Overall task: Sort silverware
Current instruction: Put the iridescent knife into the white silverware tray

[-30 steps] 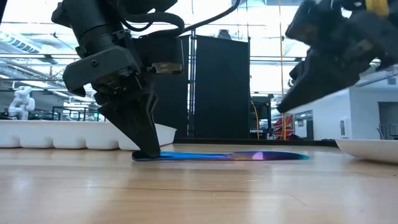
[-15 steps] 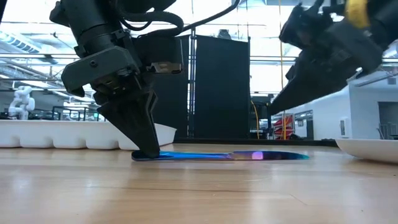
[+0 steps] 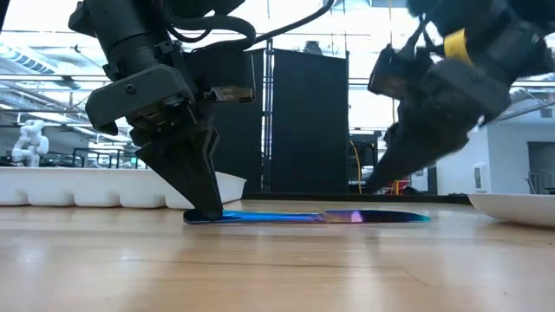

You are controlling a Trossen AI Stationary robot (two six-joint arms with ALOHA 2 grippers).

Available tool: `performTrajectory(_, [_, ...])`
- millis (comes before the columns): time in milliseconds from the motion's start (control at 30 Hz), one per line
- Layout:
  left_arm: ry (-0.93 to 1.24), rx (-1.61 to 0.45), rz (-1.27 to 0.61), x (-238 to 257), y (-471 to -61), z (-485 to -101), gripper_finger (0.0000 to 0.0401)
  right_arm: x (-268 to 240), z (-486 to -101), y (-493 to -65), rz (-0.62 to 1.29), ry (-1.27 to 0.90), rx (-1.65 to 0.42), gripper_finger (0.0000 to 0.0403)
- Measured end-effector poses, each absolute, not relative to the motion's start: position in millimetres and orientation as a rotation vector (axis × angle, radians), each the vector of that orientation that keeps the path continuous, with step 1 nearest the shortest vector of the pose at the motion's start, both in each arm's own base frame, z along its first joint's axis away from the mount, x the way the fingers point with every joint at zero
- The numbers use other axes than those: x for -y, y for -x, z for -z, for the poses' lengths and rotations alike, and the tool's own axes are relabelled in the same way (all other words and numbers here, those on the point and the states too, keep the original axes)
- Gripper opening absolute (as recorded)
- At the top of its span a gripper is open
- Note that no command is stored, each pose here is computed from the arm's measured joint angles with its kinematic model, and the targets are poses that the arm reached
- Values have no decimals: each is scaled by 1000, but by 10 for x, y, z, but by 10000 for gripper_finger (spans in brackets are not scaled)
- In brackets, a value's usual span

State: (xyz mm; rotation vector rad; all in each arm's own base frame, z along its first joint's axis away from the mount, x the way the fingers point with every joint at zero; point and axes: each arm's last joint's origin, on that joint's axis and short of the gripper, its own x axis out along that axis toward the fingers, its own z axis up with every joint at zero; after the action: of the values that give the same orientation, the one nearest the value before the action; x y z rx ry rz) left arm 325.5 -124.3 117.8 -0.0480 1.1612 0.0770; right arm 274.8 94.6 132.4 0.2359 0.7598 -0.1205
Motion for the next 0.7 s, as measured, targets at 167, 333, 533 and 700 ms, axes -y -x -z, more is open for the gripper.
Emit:
performTrajectory(167, [47,-1160,-78,1244,-3255,-1178,59,-909,-1145,-2794,125,-234,-810,176])
performTrajectory(333, [47,-1160,-79,1244,-3254,-1178,59,-889,-1063,-2817,104,-238,-841,155])
performTrajectory(533, [47,-1162,-87,1241,-3251,-1178,59,-892,-1053,-2811,85,-183,-852,84])
performTrajectory(700, [38,-1166,-97,1234,-3243,-1171,59,-898,-1072,-2795,54,-162,-869,11])
